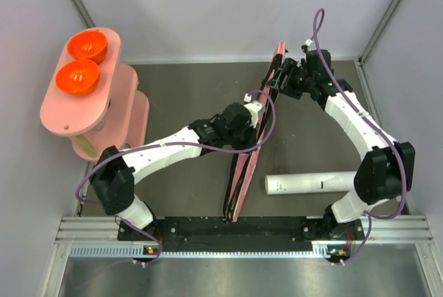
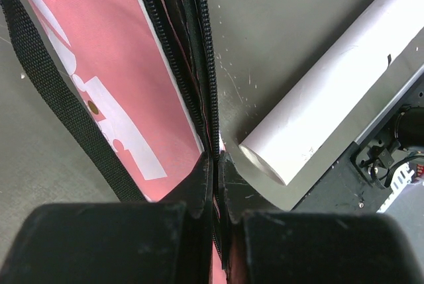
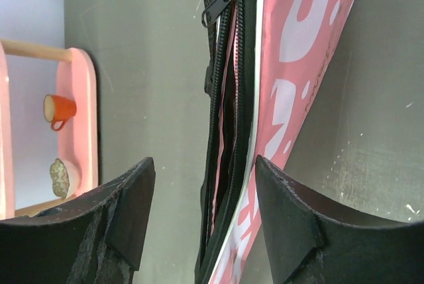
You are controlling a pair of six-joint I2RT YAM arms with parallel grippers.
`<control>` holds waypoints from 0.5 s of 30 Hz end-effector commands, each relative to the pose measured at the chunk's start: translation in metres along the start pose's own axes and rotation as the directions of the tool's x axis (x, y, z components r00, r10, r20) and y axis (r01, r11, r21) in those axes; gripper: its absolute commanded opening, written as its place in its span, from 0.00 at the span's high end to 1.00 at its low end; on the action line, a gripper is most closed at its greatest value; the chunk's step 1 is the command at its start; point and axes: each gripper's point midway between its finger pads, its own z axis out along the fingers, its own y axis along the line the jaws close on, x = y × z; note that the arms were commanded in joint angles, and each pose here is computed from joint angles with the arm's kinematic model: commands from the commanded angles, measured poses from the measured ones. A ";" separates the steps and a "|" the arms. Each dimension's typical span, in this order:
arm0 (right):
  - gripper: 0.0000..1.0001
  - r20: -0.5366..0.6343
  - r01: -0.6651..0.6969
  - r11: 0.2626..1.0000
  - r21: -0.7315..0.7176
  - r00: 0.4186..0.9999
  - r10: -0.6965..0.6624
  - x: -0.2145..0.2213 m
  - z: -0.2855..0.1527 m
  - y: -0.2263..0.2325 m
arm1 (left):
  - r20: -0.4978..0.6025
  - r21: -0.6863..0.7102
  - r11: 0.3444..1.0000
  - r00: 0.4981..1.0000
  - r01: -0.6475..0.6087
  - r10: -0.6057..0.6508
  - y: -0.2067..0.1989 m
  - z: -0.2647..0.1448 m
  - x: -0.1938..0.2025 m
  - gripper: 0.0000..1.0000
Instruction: Pack up the badminton gear
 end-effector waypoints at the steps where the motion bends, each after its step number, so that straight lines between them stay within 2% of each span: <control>1: 0.39 0.050 0.069 0.997 0.031 0.996 -0.071 -0.017 0.008 0.009 | 0.064 0.064 0.998 0.998 -0.002 -0.003 -0.016 -0.008 -0.021 1.00; 2: 0.39 0.048 0.072 0.997 0.038 0.996 -0.074 -0.016 0.009 0.009 | 0.065 0.066 0.998 0.998 -0.003 -0.002 -0.017 -0.009 -0.021 1.00; 5: 0.50 0.047 0.085 0.994 0.068 0.995 -0.089 -0.015 0.016 0.006 | 0.062 0.073 0.997 0.998 -0.001 -0.004 -0.018 -0.010 -0.022 1.00; 8: 0.70 0.047 0.092 0.992 0.087 0.994 -0.096 -0.014 0.022 0.004 | 0.064 0.088 0.996 0.998 0.005 -0.010 -0.022 -0.013 -0.023 0.99; 9: 0.85 0.043 0.092 0.991 0.093 0.994 -0.096 -0.013 0.023 0.002 | 0.063 0.089 0.996 0.998 0.005 -0.010 -0.022 -0.013 -0.022 0.96; 11: 0.97 0.035 0.091 0.991 0.102 0.995 -0.095 -0.009 0.025 -0.002 | 0.084 0.099 0.995 0.996 0.001 -0.010 -0.023 -0.020 -0.028 0.80; 12: 1.00 0.035 0.089 0.991 0.104 0.995 -0.093 -0.008 0.025 -0.002 | 0.090 0.096 0.995 0.996 0.008 -0.017 -0.022 -0.023 -0.030 0.74; 13: 1.00 0.036 0.091 0.991 0.099 0.995 -0.095 -0.008 0.024 -0.002 | 0.111 0.100 0.995 0.993 0.015 -0.026 -0.018 -0.030 -0.037 0.60; 15: 1.00 0.029 0.088 0.993 0.084 0.995 -0.091 -0.005 0.024 -0.001 | 0.128 0.147 0.989 0.991 0.030 -0.049 -0.018 -0.037 -0.047 0.47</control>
